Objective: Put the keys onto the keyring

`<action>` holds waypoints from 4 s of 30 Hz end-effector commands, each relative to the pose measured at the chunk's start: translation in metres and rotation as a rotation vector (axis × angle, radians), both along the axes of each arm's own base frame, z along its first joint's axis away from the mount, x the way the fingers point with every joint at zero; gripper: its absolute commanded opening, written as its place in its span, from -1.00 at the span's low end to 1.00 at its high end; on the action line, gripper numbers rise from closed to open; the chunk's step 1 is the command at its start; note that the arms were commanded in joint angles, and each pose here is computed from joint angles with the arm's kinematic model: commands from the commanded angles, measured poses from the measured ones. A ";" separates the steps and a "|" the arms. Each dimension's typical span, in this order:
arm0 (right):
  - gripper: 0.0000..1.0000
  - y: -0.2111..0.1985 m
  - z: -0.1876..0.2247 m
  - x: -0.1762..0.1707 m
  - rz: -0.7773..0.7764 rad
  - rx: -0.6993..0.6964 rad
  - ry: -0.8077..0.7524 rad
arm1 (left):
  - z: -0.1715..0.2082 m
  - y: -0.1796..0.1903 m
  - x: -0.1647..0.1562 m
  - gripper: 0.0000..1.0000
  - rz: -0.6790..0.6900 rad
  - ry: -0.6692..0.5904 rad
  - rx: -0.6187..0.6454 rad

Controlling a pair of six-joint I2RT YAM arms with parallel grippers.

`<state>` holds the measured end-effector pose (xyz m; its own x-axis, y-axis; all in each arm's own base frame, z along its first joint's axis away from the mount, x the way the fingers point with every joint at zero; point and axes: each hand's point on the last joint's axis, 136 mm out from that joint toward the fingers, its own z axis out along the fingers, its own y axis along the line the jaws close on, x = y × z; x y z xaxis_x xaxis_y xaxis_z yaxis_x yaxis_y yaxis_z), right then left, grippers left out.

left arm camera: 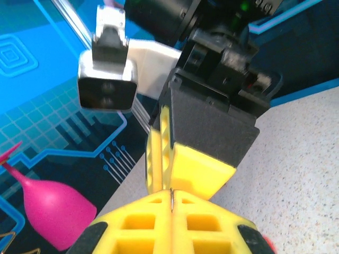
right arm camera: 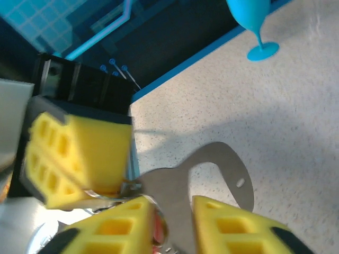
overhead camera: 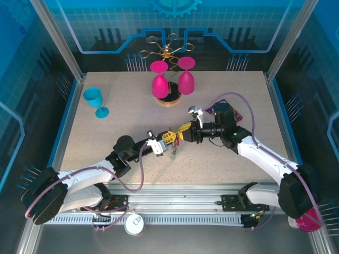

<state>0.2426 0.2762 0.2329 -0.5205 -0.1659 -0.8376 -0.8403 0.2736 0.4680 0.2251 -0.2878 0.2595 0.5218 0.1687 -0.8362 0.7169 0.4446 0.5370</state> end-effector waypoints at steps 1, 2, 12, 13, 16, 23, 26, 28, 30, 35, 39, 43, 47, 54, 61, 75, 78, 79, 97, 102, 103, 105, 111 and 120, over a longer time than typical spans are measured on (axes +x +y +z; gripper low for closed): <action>-0.17 -0.011 0.002 0.005 -0.053 -0.017 -0.013 | 0.036 0.000 -0.017 -1.00 -0.064 -0.081 -0.094; -0.07 -0.014 0.004 0.006 -0.067 -0.020 -0.023 | 0.035 0.000 -0.016 -1.00 -0.062 -0.079 -0.093; 0.18 -0.040 0.016 0.002 -0.128 -0.074 -0.201 | 0.038 0.003 -0.015 -1.00 -0.054 -0.049 -0.134; 0.17 -0.041 0.022 0.000 -0.121 -0.073 -0.263 | 0.040 0.004 -0.016 -1.00 -0.058 -0.042 -0.144; 0.15 -0.035 0.040 -0.017 -0.045 -0.061 -0.501 | 0.041 0.004 -0.017 -1.00 -0.072 -0.007 -0.163; 0.00 -0.021 0.055 -0.023 0.043 0.004 -0.518 | 0.043 0.005 -0.016 -1.00 -0.095 0.058 -0.198; -0.11 -0.015 0.056 -0.024 0.073 0.047 -0.442 | 0.042 0.004 -0.016 -1.00 -0.098 0.064 -0.197; -0.14 -0.013 0.054 -0.022 0.066 0.057 -0.406 | 0.043 0.003 -0.017 -1.00 -0.103 0.063 -0.197; -0.14 -0.012 0.053 -0.021 0.067 0.072 -0.378 | 0.043 0.003 -0.017 -1.00 -0.107 0.060 -0.196; -0.15 -0.010 0.045 -0.015 0.049 0.063 -0.325 | 0.045 0.001 -0.017 -1.00 -0.114 0.052 -0.198; -0.17 -0.007 0.037 -0.010 0.048 0.047 -0.287 | 0.047 0.001 -0.017 -1.00 -0.115 0.049 -0.204; -0.17 -0.011 0.036 -0.006 0.010 0.038 -0.293 | 0.045 0.002 -0.016 -1.00 -0.108 0.049 -0.200; -0.07 -0.028 0.046 0.002 -0.091 0.021 -0.326 | 0.045 0.002 -0.016 -1.00 -0.110 0.048 -0.200; -0.02 -0.020 0.057 -0.038 0.081 0.057 -0.509 | 0.045 0.001 -0.017 -1.00 -0.118 0.052 -0.203; -0.36 -0.003 0.057 -0.033 0.132 0.049 -0.705 | 0.047 -0.001 -0.018 -1.00 -0.132 0.062 -0.206; -0.54 0.013 0.039 -0.031 0.217 0.046 -0.725 | 0.044 -0.002 -0.016 -1.00 -0.127 0.063 -0.204; -0.72 0.015 0.039 -0.030 0.220 0.046 -0.727 | 0.045 -0.001 -0.015 -1.00 -0.124 0.062 -0.208; -0.79 0.015 0.040 -0.030 0.220 0.049 -0.729 | 0.044 -0.001 -0.015 -1.00 -0.123 0.063 -0.209; -1.00 0.012 0.023 -0.036 0.277 -0.244 -0.663 | -0.007 0.011 -0.001 -0.56 0.012 0.241 0.039; -1.00 0.018 0.013 -0.037 0.314 -0.355 -0.682 | -0.008 0.011 -0.002 -0.58 0.007 0.259 0.082; -1.00 0.019 0.010 -0.038 0.324 -0.378 -0.688 | -0.009 0.011 -0.002 -0.61 0.007 0.264 0.087; -1.00 0.020 0.008 -0.038 0.340 -0.412 -0.699 | -0.010 0.010 -0.003 -0.65 0.003 0.272 0.099; -1.00 0.027 0.007 -0.049 0.412 -0.455 -0.728 | -0.014 0.007 -0.004 -0.94 -0.017 0.296 0.143; -0.06 -0.004 0.044 -0.020 0.135 -0.123 -0.496 | -0.003 0.005 -0.006 -1.00 -0.049 0.198 0.081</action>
